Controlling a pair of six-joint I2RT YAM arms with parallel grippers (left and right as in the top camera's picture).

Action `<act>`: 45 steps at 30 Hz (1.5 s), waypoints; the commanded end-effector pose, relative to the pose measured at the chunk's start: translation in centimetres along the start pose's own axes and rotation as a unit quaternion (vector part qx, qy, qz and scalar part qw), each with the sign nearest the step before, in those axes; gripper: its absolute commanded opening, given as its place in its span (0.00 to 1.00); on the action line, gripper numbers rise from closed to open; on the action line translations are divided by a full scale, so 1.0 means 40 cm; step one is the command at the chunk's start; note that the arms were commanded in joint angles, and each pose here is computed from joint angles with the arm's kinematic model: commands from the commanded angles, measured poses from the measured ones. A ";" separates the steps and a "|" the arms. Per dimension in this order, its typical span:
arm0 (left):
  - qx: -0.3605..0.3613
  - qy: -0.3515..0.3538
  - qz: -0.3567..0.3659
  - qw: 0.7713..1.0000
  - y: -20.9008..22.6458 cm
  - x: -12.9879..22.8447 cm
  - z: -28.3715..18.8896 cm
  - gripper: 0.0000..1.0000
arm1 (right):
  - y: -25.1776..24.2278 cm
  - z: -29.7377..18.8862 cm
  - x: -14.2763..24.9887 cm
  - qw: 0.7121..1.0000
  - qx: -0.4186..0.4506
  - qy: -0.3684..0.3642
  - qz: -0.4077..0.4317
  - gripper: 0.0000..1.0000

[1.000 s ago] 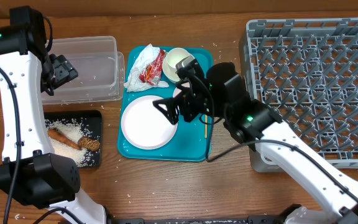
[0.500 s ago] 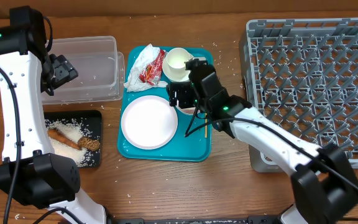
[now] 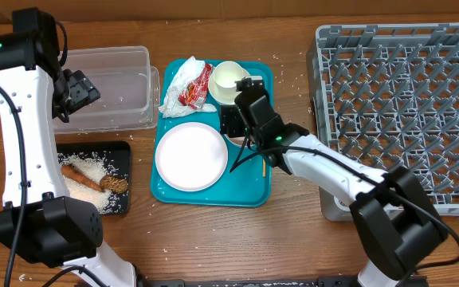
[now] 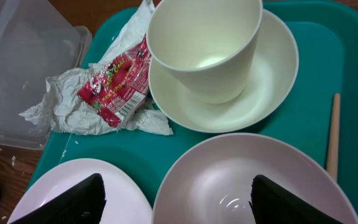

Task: Sort waste into correct bins and load items into the dishwasher
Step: 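Lower the right gripper and pinch the rim of the pink bowl, then lift the pink bowl with the right gripper and carry it to the rack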

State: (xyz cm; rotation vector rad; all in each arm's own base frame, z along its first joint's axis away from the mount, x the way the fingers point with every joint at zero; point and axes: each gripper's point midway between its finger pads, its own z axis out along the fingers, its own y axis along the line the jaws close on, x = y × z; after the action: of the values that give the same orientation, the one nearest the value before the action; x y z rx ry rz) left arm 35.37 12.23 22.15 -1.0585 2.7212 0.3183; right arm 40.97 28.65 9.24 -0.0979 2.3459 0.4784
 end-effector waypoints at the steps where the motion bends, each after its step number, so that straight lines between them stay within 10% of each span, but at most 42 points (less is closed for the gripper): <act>1: 0.009 -0.014 0.001 1.000 -0.003 -0.005 -0.026 1.00 | 0.028 0.029 0.034 1.000 0.003 0.005 -0.015 0.77; 24: 0.009 -0.014 0.001 1.000 -0.003 -0.005 -0.026 1.00 | 0.029 0.071 0.116 0.997 0.061 0.006 -0.052 0.55; 45: 0.009 -0.014 0.001 1.000 -0.003 -0.005 -0.026 1.00 | 0.056 0.058 0.128 0.995 0.065 0.029 -0.066 0.08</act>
State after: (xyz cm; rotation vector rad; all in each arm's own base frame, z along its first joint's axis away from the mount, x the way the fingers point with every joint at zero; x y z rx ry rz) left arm 35.37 12.23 22.15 -1.0580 2.7214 0.3184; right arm 37.94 30.60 3.93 -0.1956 2.4184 0.2497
